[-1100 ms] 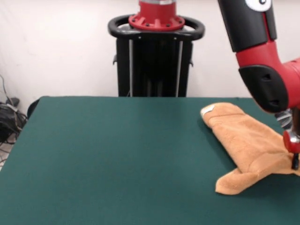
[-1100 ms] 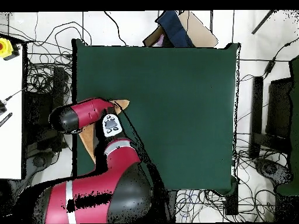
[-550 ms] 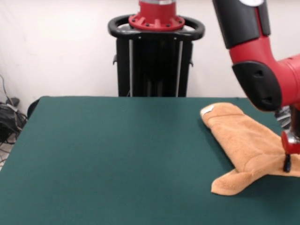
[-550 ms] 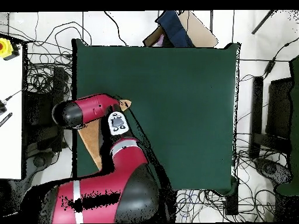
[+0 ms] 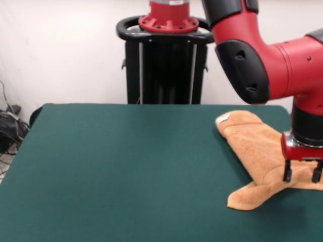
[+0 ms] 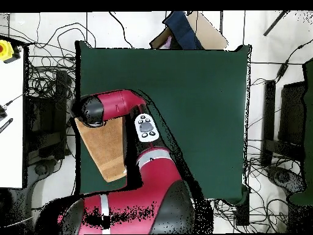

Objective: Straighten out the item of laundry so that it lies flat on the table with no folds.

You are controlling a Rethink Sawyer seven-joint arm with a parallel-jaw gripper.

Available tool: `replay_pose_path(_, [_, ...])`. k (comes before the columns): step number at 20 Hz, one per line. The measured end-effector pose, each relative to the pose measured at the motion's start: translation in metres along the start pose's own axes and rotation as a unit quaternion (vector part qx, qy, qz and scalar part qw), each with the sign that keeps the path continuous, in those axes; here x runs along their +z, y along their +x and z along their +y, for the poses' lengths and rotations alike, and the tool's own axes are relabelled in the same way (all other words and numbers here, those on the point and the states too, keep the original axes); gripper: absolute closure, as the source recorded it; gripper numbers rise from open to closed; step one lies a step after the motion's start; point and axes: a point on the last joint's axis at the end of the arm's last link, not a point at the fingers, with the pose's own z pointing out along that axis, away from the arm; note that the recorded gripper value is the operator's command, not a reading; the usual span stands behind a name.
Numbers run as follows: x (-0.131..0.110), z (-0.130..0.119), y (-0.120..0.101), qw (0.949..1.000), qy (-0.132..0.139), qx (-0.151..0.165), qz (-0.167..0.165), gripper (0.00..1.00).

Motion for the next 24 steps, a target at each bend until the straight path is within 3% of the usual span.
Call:
replay_pose_path(9, [-0.006, -0.005, 0.011, 0.9996, 0.023, -0.014, -0.002, 0.00])
replay_pose_path(13, [-0.013, -0.010, 0.030, 0.9988, 0.044, -0.022, 0.006, 0.00])
replay_pose_path(15, [-0.021, -0.017, 0.051, 0.9976, 0.062, -0.028, 0.015, 0.00])
replay_pose_path(24, [-0.033, -0.041, 0.088, 0.9951, 0.089, -0.025, 0.035, 0.00])
